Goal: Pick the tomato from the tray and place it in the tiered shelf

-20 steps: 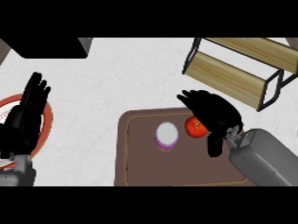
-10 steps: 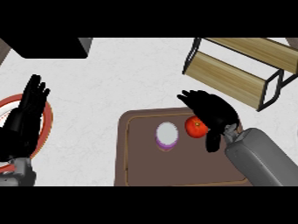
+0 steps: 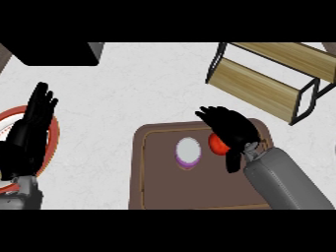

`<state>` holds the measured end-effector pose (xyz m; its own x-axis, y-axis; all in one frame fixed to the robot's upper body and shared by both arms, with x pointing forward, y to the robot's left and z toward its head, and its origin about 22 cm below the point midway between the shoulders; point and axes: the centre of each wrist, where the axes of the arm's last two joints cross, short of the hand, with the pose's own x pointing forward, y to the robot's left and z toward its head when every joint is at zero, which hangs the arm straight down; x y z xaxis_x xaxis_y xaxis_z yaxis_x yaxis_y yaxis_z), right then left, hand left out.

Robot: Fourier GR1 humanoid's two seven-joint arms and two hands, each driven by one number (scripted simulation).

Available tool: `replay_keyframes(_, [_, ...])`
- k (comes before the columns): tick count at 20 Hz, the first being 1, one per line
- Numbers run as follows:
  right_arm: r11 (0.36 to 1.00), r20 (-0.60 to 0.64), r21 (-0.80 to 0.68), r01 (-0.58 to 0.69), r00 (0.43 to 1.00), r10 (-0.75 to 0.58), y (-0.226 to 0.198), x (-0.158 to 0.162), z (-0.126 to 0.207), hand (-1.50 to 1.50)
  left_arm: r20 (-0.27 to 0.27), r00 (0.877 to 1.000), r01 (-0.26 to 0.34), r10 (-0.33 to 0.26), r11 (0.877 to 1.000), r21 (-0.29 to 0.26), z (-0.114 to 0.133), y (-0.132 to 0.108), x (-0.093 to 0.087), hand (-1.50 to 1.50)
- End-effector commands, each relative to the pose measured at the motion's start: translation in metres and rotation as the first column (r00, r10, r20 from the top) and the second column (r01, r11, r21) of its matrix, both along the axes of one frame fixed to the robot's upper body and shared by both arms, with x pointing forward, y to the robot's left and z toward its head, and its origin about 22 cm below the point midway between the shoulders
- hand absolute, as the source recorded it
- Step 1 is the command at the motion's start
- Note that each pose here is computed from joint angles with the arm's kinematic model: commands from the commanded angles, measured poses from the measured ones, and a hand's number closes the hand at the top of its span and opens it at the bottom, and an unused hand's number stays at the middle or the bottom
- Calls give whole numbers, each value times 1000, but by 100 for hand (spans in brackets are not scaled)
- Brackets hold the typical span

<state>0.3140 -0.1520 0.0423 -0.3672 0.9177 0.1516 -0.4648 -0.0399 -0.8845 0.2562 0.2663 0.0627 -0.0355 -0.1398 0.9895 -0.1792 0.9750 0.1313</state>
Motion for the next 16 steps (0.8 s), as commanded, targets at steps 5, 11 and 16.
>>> replay_keyframes(5, [995,-7,-66,-70,998,70,-2,16,-34,150,3,1000,13,-13,1000,-5,-3,8,-9,0])
replay_keyframes(11, [990,114,-58,-130,984,136,15,-10,-24,150,-11,1000,-7,7,1000,0,-5,9,0,0])
replay_keyframes(16, [876,67,-33,481,875,-479,7,13,-27,150,-4,1000,-7,7,1000,8,-6,10,-1,0])
